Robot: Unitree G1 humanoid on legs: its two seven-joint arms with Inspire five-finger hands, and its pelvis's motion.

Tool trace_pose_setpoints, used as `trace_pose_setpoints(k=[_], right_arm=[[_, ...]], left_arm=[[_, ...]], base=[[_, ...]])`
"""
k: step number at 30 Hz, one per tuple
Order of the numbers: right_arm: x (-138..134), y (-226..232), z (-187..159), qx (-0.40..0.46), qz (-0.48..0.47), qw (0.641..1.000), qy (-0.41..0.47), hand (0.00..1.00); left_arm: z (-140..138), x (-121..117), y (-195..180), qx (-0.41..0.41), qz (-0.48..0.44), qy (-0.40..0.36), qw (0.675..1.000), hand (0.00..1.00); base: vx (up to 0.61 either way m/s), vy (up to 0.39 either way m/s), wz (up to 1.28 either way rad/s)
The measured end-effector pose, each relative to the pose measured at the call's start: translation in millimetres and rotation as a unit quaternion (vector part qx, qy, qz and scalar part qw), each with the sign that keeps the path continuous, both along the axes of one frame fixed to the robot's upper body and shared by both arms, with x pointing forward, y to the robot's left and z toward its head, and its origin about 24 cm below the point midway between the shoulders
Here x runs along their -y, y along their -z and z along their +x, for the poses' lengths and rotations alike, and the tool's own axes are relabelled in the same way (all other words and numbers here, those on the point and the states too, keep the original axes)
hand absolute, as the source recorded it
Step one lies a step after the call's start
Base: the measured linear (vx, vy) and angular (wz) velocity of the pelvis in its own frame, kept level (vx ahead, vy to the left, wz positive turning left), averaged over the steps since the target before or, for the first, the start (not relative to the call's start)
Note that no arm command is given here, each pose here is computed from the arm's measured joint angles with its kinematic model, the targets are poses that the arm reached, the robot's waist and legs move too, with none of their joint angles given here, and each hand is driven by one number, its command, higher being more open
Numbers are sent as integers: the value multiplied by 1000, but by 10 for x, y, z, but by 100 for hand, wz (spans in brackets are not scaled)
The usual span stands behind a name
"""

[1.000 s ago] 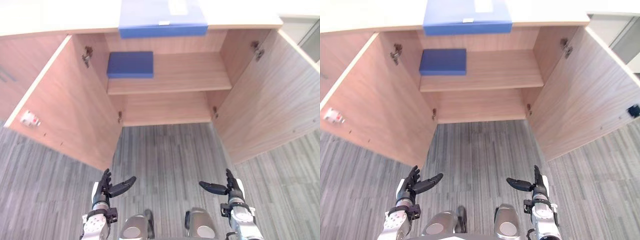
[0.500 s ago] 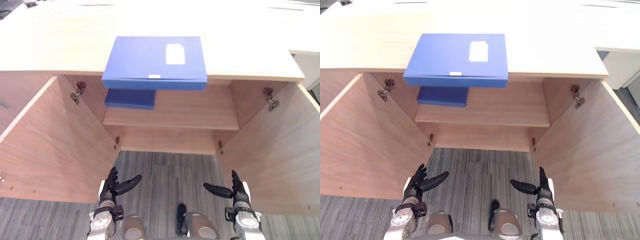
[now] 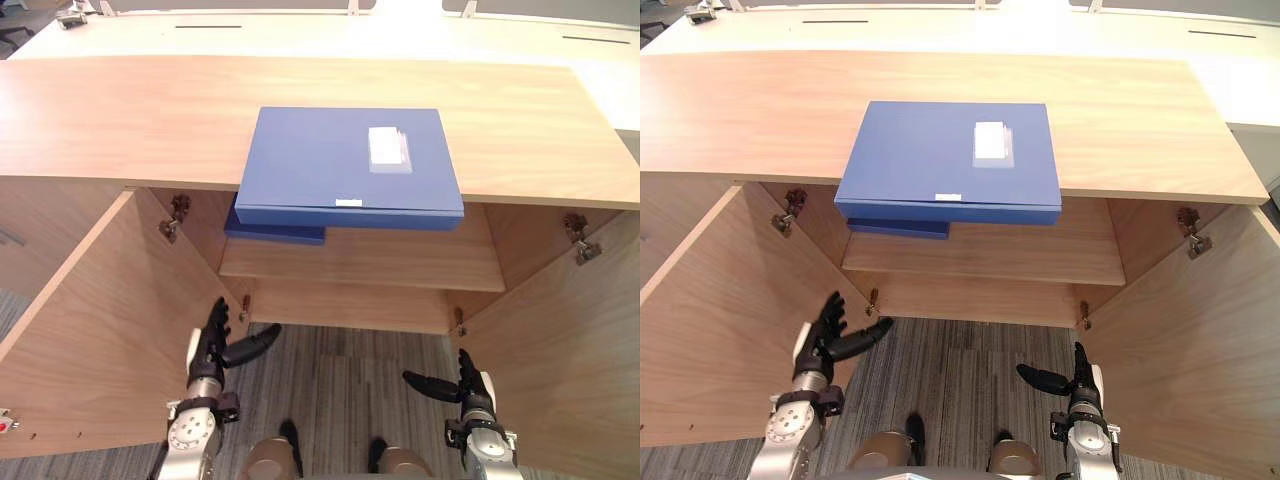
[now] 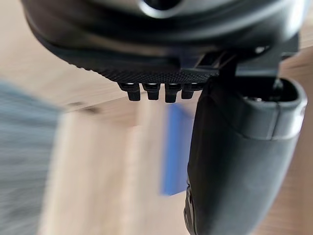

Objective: Walk over to the cabinet, pick up the folder, carry it to the office cabinet, place the folder inside the office cabinet, then close the office cabinet door

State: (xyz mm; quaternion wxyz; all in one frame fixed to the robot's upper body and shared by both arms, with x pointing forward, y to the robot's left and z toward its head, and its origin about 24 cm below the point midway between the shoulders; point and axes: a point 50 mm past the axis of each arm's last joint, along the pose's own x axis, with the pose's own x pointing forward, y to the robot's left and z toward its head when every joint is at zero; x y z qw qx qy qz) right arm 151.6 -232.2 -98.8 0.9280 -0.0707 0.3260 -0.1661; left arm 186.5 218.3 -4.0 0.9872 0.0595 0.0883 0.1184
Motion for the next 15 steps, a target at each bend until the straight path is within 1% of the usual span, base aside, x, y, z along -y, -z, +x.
trace_pose_setpoints(k=[2, 3, 5, 6, 8, 10, 12, 15], right_arm=[[16, 32, -32, -7, -1, 1000, 0, 100], [22, 36, -40, -8, -2, 1000, 0, 100], [55, 77, -111, -20, -5, 1000, 1, 100], [63, 87, -131, -24, -6, 1000, 1, 100], [80, 115, -224, -36, -10, 999, 3, 100], [79, 129, -242, -39, -11, 999, 3, 100], [74, 169, -285, -53, -15, 998, -5, 100], [44, 179, -290, -57, -15, 998, -14, 100]], left_arm=[[-9, -21, -256, 53, 47, -7, 997, 100], [-22, -17, -313, 65, 56, -8, 996, 100], [-63, 5, -524, 111, 108, -10, 988, 100], [-64, 9, -566, 121, 124, -9, 985, 100], [-61, 15, -695, 144, 198, -8, 970, 100], [-57, 26, -755, 155, 237, -8, 959, 100], [-32, 83, -788, 163, 289, 12, 943, 100], [9, 170, -813, 175, 334, 38, 926, 100]], base=[[-2, -28, 6], [-7, -31, 4], [0, 0, 0], [0, 0, 0], [0, 0, 0], [-3, -5, -2], [0, 0, 0], [-22, 9, -5]])
